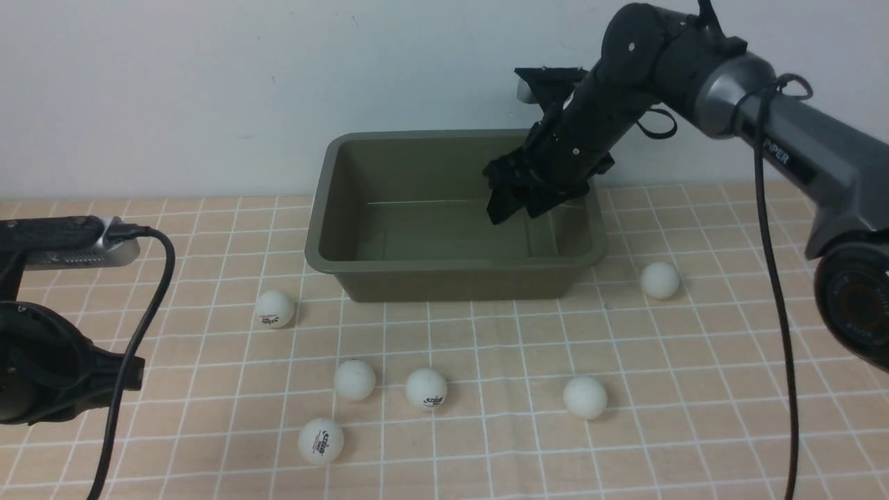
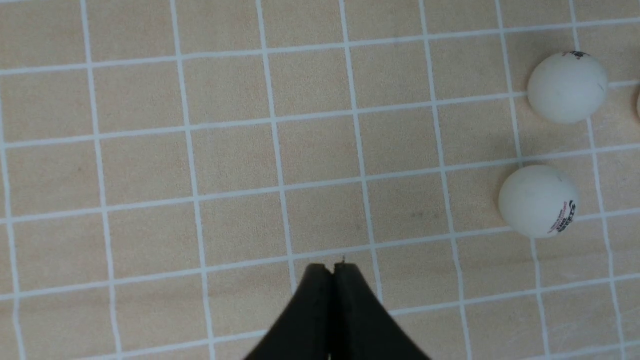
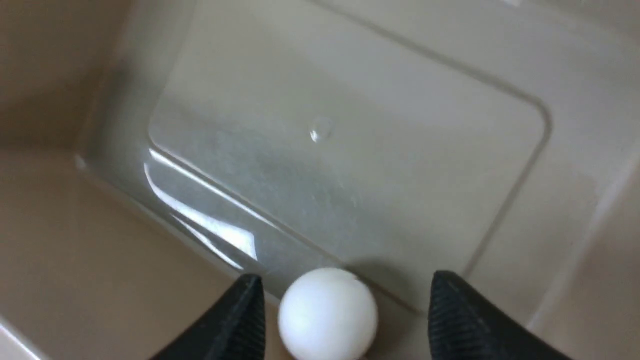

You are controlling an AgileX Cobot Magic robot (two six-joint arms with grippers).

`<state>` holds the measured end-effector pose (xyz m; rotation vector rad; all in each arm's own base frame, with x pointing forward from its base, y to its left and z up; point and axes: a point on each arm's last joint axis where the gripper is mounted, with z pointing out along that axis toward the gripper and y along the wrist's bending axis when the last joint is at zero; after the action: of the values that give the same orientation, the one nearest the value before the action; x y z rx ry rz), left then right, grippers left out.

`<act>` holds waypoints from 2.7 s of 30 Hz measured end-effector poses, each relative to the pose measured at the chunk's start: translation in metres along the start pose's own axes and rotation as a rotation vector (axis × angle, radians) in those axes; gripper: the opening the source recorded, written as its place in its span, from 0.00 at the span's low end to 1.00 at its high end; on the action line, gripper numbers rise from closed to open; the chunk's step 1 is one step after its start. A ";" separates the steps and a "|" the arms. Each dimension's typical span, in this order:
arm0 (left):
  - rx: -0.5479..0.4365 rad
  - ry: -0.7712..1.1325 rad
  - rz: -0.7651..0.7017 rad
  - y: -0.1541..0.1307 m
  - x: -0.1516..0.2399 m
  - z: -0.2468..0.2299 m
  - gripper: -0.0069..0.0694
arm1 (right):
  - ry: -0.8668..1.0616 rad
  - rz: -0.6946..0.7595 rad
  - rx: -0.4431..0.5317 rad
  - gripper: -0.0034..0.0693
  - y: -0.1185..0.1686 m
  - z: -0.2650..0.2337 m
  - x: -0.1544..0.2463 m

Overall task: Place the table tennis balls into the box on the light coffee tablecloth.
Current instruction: 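Release the ping pong ball into the bin and lift the gripper away, then reach for and grasp a ping pong ball on the table, then release the ping pong ball into the bin and lift the gripper away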

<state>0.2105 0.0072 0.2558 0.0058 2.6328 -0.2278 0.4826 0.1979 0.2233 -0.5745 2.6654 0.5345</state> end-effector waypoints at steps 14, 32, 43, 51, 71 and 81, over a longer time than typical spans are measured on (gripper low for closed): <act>0.000 0.001 0.001 0.000 0.000 0.000 0.00 | -0.160 0.055 0.285 0.60 -0.036 -0.135 0.003; 0.000 0.002 0.001 0.000 0.000 0.000 0.00 | 0.167 0.203 0.299 0.60 -0.082 -0.074 0.080; 0.000 0.002 0.001 0.000 0.000 0.000 0.00 | 0.133 0.142 0.289 0.60 -0.091 -0.031 0.078; 0.000 0.002 0.001 0.000 0.000 0.000 0.00 | 0.138 0.142 0.290 0.60 -0.097 -0.015 0.080; 0.000 0.002 0.001 0.000 0.000 0.000 0.00 | 0.203 0.143 0.331 0.55 -0.099 -0.028 0.064; 0.000 0.002 0.001 0.000 0.000 0.000 0.00 | -0.073 0.103 0.175 0.55 -0.049 -0.074 0.005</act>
<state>0.2103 0.0072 0.2557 0.0068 2.6349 -0.2280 0.4812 0.1229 0.2708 -0.3620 2.6481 0.3387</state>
